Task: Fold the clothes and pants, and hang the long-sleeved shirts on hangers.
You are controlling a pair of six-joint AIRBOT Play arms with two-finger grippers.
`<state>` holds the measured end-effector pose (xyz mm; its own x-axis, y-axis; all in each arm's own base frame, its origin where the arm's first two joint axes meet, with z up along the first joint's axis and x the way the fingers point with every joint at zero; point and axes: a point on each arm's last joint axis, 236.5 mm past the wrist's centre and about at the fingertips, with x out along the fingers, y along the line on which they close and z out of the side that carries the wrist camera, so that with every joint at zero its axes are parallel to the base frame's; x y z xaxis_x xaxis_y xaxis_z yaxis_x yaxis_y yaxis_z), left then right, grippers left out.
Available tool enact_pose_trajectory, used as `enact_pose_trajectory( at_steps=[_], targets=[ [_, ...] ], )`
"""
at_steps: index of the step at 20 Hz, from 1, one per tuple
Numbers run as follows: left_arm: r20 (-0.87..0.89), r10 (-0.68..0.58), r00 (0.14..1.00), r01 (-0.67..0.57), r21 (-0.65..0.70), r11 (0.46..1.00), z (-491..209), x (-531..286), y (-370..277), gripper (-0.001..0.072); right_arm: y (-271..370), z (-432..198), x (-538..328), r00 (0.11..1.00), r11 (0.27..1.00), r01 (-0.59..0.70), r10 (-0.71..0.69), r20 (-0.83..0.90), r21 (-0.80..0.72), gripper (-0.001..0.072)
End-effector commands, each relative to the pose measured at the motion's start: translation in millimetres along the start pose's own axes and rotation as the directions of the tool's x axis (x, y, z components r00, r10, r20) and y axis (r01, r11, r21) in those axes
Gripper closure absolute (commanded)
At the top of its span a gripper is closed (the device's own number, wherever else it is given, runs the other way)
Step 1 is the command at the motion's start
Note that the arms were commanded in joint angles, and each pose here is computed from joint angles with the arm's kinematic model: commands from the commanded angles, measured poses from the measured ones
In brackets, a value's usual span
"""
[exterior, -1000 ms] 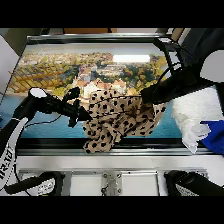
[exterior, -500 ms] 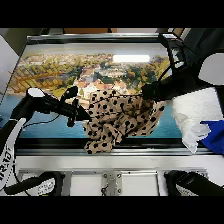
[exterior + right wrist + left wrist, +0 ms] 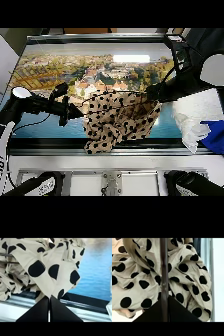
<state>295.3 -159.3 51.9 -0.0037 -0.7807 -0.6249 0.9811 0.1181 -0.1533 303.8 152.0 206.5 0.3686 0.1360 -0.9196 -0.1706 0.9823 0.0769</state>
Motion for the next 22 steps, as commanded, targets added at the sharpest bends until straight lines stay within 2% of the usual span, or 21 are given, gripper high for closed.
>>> enact_pose_trajectory(
  at_steps=[1,11,18,22],
  targets=[
    [-0.011,-0.01,1.0,0.01,0.018,1.0,3.5,5.4,-4.0,0.0697,1.6,3.3,-0.3,1.0,1.0,-0.006,0.006,0.015,0.002,0.0706],
    [0.007,0.046,0.999,-0.045,-0.105,0.993,-18.8,-27.4,8.7,0.0698,-5.2,5.7,-0.2,1.0,1.0,0.012,-0.013,0.021,0.018,0.0706],
    [-0.01,-0.024,1.0,0.023,-0.021,1.0,-3.0,-3.3,-6.8,0.0697,2.9,17.9,-0.7,0.997,1.0,-0.02,0.019,0.073,0.023,0.0706],
    [-0.02,-0.019,1.0,0.02,0.027,0.999,8.5,14.5,-7.0,0.0697,18.3,15.5,3.9,0.996,0.997,-0.075,0.074,0.05,0.011,0.0706]
  ],
)
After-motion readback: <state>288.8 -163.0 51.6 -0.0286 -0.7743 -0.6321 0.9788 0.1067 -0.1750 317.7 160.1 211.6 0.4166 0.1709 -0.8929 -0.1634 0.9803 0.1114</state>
